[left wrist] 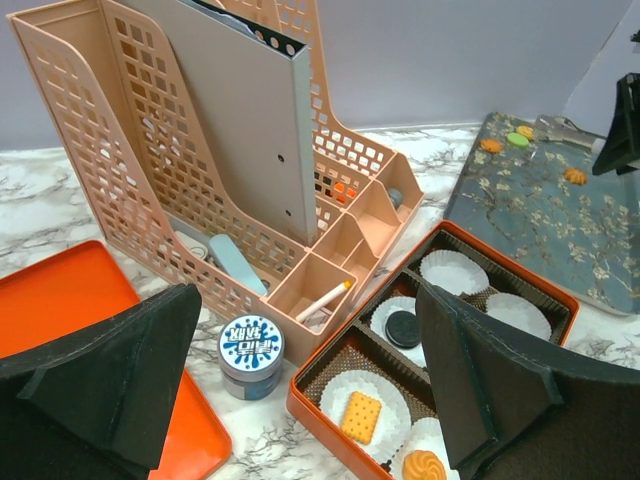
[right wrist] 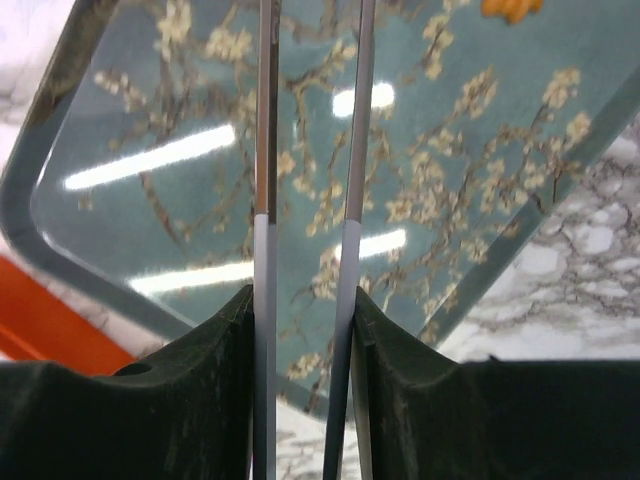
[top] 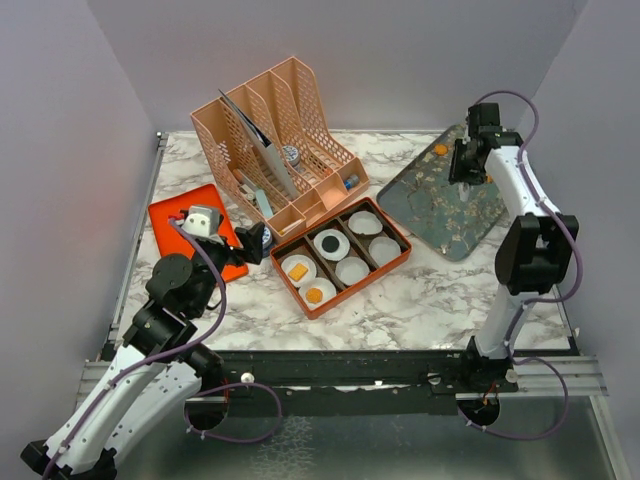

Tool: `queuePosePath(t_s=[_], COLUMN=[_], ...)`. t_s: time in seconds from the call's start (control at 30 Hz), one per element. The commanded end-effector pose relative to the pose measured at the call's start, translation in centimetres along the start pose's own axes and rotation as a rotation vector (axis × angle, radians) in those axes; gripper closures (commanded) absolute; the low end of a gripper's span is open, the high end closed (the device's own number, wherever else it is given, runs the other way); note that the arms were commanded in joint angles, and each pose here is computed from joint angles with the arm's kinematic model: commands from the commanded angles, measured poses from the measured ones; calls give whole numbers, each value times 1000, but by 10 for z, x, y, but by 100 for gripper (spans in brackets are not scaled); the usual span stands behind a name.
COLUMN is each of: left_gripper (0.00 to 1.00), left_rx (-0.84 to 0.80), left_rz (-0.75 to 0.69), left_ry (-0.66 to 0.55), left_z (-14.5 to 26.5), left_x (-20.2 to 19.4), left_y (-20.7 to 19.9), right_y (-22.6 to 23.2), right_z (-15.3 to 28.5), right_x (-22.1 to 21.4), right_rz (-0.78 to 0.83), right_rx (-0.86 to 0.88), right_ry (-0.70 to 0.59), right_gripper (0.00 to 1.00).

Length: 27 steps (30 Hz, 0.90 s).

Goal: Pack the cookies

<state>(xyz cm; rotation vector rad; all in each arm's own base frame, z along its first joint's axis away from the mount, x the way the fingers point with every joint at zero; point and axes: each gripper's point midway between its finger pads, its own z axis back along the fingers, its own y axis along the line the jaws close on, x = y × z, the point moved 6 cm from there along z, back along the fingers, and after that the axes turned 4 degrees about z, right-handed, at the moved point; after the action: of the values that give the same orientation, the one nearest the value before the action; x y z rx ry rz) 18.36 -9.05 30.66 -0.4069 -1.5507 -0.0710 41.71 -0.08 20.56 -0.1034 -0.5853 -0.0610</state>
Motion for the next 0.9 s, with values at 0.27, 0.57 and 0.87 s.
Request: queuePosePath(t_s=[0.27, 0.57, 0.87], left_gripper=[1, 1, 1], left_rx=[-32, -27, -24], left_rz=[-1, -7, -11], left_ry=[-7, 6, 13], left_z=[-1, -4, -6], left_x=[0, -3, -4], left_y=[-5, -5, -5], right_y=[-28, -33, -39], right_z=[-61, -98, -117], right_x=[52, 47, 45], right_rz=[-83, -85, -99], right_rx=[-57, -80, -73], right_ry=[-10, 37, 47], right_gripper=[58, 54, 51])
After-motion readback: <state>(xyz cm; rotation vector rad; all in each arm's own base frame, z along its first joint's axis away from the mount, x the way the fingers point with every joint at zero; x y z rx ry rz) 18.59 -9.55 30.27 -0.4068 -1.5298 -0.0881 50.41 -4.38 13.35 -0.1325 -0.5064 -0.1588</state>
